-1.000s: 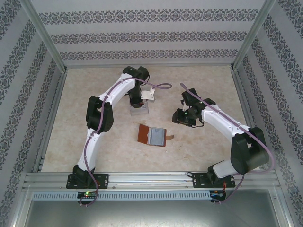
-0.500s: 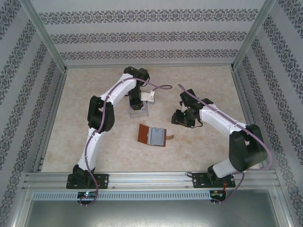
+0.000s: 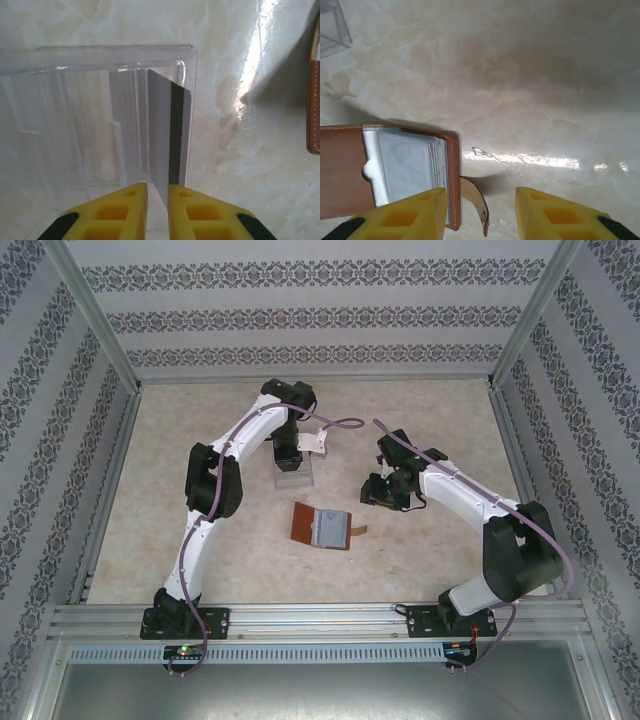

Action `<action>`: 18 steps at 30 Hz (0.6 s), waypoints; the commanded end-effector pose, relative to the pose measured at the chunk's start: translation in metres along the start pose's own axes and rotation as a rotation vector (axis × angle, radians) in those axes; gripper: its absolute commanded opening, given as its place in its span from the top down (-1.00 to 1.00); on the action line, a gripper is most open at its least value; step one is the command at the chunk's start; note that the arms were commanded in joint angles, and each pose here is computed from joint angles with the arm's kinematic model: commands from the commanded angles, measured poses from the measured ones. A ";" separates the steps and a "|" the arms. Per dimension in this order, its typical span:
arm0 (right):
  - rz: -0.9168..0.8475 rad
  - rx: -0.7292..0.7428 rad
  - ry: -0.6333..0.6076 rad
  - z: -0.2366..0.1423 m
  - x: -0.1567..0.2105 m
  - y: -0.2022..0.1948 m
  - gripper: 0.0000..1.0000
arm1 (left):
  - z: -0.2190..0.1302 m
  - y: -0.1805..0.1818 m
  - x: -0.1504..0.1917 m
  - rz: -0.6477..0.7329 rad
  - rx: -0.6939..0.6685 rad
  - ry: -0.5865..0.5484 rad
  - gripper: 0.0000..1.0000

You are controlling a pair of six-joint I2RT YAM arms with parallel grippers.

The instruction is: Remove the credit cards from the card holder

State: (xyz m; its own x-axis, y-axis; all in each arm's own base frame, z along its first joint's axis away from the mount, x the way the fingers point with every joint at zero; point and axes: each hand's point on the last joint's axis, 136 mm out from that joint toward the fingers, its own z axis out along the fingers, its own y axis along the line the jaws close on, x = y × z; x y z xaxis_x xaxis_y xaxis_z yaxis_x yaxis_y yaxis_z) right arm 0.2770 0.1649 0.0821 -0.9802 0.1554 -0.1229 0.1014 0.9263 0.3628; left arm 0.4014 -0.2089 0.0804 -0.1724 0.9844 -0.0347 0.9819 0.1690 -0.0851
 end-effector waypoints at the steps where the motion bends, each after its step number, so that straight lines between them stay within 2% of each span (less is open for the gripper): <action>1: 0.004 0.009 -0.006 -0.001 -0.002 0.004 0.18 | -0.010 0.007 -0.003 0.017 -0.039 -0.017 0.65; 5: 0.001 0.008 -0.011 -0.003 -0.001 0.005 0.18 | -0.018 -0.007 -0.007 0.025 0.016 -0.063 0.52; 10: 0.000 0.008 -0.005 0.000 0.000 0.006 0.18 | -0.014 -0.028 -0.011 0.028 0.124 -0.095 0.48; 18: -0.002 0.012 -0.002 0.001 0.001 0.006 0.18 | 0.003 -0.025 -0.008 -0.001 0.167 -0.082 0.48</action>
State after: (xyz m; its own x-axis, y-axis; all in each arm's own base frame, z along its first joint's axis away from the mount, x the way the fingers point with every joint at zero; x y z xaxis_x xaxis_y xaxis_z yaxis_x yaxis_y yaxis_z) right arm 0.2749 0.1684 0.0820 -0.9817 0.1460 -0.1221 0.0928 0.9273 0.3627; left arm 0.3852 -0.2254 0.0842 -0.1779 0.9762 -0.1238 0.9707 0.1535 -0.1847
